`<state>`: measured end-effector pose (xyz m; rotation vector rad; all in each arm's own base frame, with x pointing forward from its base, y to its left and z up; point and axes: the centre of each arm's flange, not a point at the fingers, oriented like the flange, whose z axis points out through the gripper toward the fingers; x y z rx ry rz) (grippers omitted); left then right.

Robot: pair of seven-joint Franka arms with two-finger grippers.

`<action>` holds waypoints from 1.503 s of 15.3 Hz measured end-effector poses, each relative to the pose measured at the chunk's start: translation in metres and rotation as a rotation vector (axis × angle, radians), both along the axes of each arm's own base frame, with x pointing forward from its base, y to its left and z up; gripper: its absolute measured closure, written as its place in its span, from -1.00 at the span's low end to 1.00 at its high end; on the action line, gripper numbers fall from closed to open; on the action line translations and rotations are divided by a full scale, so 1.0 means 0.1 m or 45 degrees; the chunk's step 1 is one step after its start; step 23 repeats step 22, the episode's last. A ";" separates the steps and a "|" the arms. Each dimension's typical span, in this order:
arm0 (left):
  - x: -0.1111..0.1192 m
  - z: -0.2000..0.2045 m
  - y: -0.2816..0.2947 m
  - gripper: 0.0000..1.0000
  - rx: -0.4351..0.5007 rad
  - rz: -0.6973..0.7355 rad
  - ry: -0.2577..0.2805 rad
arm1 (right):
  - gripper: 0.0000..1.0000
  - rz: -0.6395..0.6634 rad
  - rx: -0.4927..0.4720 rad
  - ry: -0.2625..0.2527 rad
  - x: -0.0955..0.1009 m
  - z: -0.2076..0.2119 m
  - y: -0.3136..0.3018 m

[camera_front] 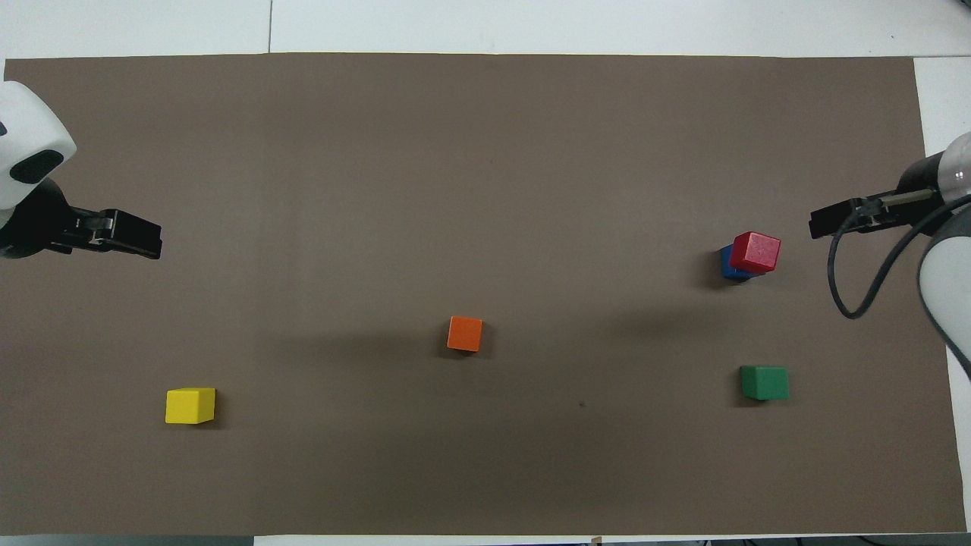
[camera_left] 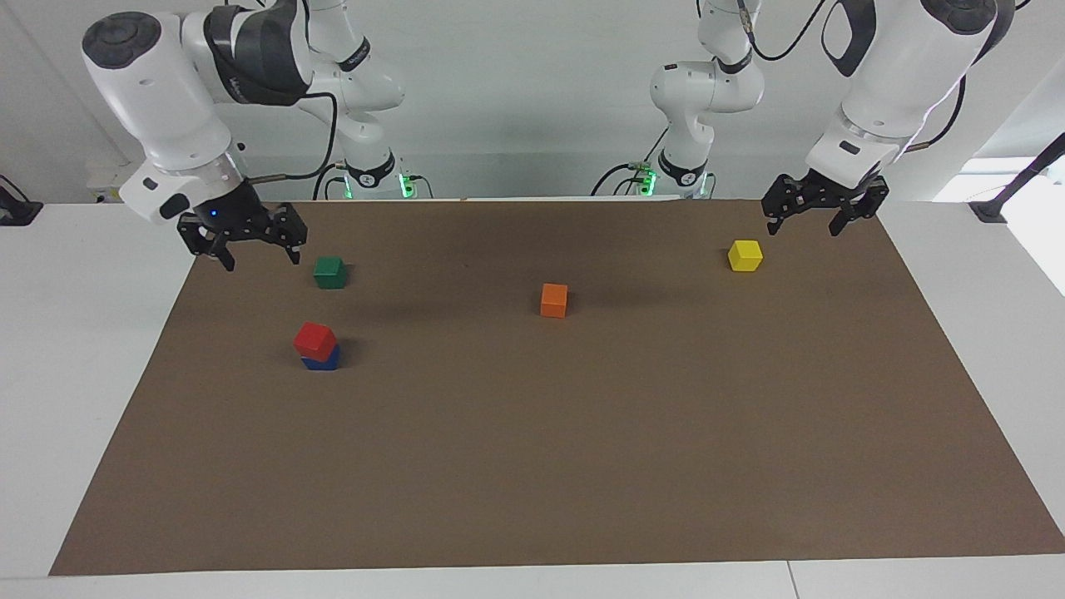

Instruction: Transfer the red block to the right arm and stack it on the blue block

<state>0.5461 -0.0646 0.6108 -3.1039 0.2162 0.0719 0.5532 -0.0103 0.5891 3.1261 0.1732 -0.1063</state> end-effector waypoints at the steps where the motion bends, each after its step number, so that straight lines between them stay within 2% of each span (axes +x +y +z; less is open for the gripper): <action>1: 0.00 0.00 0.00 -1.00 0.000 0.000 0.000 | -1.00 -0.002 0.001 0.032 -0.05 0.10 -0.01; 3: 0.00 0.00 0.00 -1.00 0.000 0.000 0.000 | -1.00 -0.006 0.001 0.049 -0.10 0.26 -0.02; 6: 0.00 0.00 0.00 -1.00 0.000 0.000 0.000 | -1.00 -0.024 0.001 0.024 -0.11 0.37 -0.09; 14: 0.00 0.00 0.00 -1.00 0.000 0.000 0.000 | -1.00 -0.046 0.001 -0.019 -0.16 0.52 -0.20; 23: 0.00 0.00 0.00 -1.00 0.000 0.000 0.000 | -1.00 -0.054 -0.005 -0.014 -0.17 0.51 -0.24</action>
